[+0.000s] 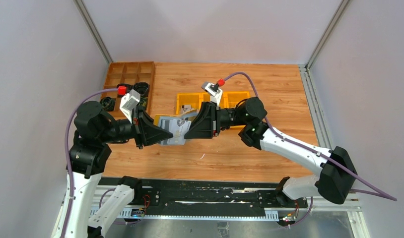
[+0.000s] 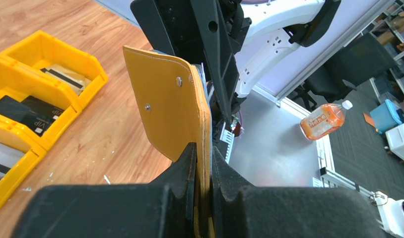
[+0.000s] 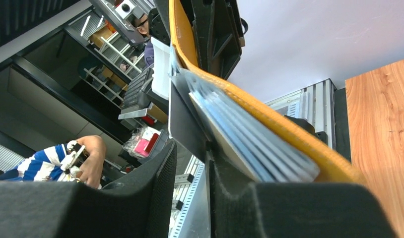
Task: Take the credit cards out of the card holder
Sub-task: Remove the credit card from the card holder, then place the credit card in the storage box.
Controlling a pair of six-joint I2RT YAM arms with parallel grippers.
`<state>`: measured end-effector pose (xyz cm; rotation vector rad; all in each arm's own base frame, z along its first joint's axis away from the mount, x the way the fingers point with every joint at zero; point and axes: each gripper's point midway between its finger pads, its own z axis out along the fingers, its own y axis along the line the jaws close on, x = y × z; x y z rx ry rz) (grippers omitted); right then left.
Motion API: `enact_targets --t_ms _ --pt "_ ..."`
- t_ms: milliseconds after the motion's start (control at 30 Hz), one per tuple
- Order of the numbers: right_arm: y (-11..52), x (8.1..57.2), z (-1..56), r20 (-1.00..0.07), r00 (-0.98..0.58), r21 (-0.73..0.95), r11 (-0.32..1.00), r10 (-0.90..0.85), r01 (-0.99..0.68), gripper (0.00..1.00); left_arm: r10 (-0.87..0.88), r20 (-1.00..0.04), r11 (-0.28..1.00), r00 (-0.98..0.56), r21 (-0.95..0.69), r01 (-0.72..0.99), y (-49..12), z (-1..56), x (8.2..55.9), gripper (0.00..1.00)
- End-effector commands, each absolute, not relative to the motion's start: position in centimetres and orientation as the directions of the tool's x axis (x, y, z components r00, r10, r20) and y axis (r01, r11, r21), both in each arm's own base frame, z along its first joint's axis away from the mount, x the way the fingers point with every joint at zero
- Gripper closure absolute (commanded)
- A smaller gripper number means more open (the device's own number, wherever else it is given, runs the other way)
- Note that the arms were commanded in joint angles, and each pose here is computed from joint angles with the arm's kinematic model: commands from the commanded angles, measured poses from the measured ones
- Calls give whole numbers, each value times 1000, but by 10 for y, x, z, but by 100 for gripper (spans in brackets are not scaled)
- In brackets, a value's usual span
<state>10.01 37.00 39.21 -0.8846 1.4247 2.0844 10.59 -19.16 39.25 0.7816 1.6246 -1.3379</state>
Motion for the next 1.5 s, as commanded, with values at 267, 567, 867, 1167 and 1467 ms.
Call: enact_targets --t_ms 267,567,867,1167,1467 --pt "355 111 398 -750 -660 613 -327 45 -719 100 -40 -949 349 -313 -307 885 -182 400 118 100" --pt "315 177 348 -711 -700 700 -34 60 -714 100 73 -970 650 -232 -130 749 -145 378 167 100" --pt "324 269 249 -655 -755 700 366 -14 -614 100 135 -972 673 -195 -54 738 -136 371 168 100" --pt "370 347 142 -515 -847 610 637 -133 -471 100 114 -985 518 -128 -51 854 -155 386 131 100" --pt "407 379 94 -488 -860 540 723 -149 -432 100 92 -988 475 -124 -66 878 -159 395 119 100"
